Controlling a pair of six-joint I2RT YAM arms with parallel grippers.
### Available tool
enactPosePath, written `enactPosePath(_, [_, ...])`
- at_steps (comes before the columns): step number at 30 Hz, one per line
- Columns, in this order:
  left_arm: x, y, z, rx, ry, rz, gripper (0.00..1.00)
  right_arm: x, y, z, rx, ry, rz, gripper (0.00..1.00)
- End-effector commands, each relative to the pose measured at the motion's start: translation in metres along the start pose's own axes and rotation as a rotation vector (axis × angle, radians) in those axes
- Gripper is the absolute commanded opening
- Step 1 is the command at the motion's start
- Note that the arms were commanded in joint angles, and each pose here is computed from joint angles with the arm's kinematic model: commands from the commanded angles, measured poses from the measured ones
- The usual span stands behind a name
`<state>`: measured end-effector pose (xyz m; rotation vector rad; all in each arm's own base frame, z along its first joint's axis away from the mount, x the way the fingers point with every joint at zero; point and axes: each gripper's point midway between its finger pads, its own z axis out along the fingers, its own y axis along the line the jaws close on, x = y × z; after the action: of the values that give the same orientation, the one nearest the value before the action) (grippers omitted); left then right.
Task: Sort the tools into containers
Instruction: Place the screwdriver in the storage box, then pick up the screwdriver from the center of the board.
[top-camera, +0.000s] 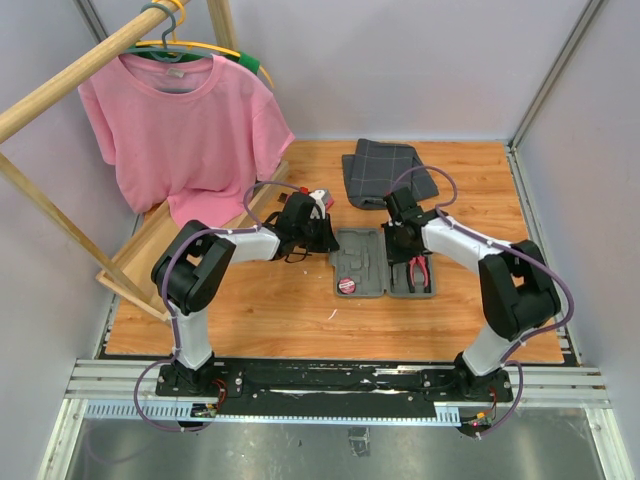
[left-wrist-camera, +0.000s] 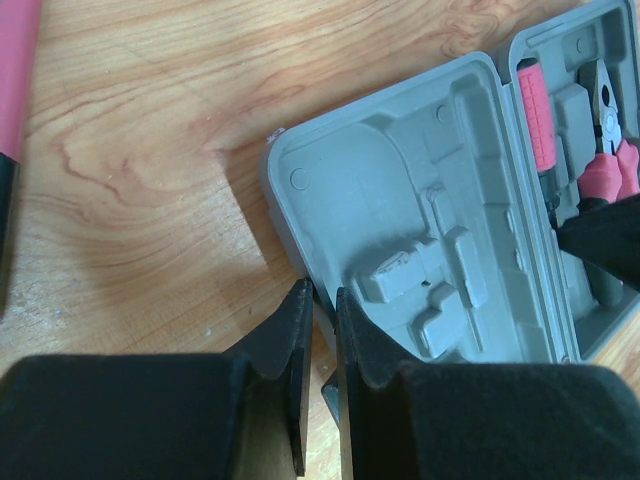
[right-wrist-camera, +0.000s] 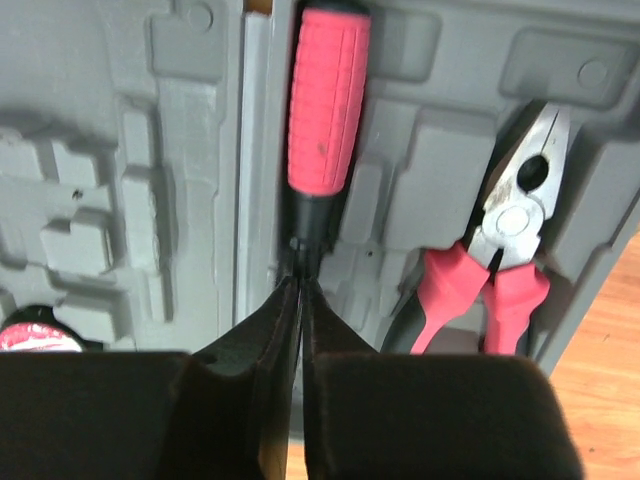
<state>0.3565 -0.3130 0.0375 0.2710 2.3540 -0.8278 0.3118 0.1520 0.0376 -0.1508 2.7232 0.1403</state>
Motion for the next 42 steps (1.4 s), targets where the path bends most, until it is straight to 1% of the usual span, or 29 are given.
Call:
enactPosePath(1, [-0.009, 0.003, -0.005, -0.019, -0.016, 0.038, 0.14, 0.002, 0.01, -0.025, -0.052, -0.038, -0.031, 0.11])
enactPosePath(2, [-0.009, 0.003, -0.006, -0.021, -0.019, 0.038, 0.14, -0.004, 0.012, -0.033, -0.068, -0.072, -0.029, 0.13])
enactPosePath(3, [-0.01, 0.003, -0.007, -0.022, -0.023, 0.039, 0.14, -0.01, 0.014, -0.041, -0.077, -0.105, -0.027, 0.18])
enactPosePath(4, [-0.011, 0.003, -0.007, -0.023, -0.024, 0.039, 0.14, -0.013, 0.013, -0.047, -0.081, -0.133, -0.027, 0.2])
enactPosePath(6, [-0.012, 0.002, -0.008, -0.023, -0.027, 0.039, 0.14, -0.02, 0.011, -0.063, -0.084, -0.196, -0.023, 0.21])
enactPosePath(10, [-0.016, -0.002, -0.014, -0.014, -0.041, 0.036, 0.15, -0.017, 0.002, -0.081, -0.072, -0.268, -0.032, 0.23])
enactPosePath(15, [-0.023, -0.004, -0.021, -0.028, -0.069, 0.019, 0.17, -0.001, -0.013, -0.096, -0.046, -0.321, -0.047, 0.25])
enactPosePath(21, [-0.018, -0.005, -0.035, -0.037, -0.066, -0.004, 0.29, 0.014, -0.027, -0.105, -0.029, -0.373, -0.033, 0.26])
enactPosePath(27, [-0.017, -0.003, -0.051, -0.071, -0.076, -0.023, 0.33, 0.022, -0.032, -0.108, -0.028, -0.395, -0.041, 0.27])
enactPosePath(31, [-0.022, 0.0, -0.068, -0.111, -0.113, -0.028, 0.34, 0.026, -0.036, -0.11, -0.023, -0.407, -0.041, 0.29])
enactPosePath(37, [-0.026, 0.026, -0.095, -0.283, -0.192, -0.089, 0.32, 0.031, -0.036, -0.109, -0.033, -0.425, -0.025, 0.32])
enactPosePath(40, [-0.026, 0.049, -0.12, -0.409, -0.293, -0.174, 0.32, 0.031, -0.036, -0.108, -0.041, -0.436, -0.009, 0.33])
enactPosePath(42, [-0.028, 0.057, -0.138, -0.444, -0.373, -0.218, 0.35, 0.032, -0.034, -0.107, -0.052, -0.434, -0.001, 0.34])
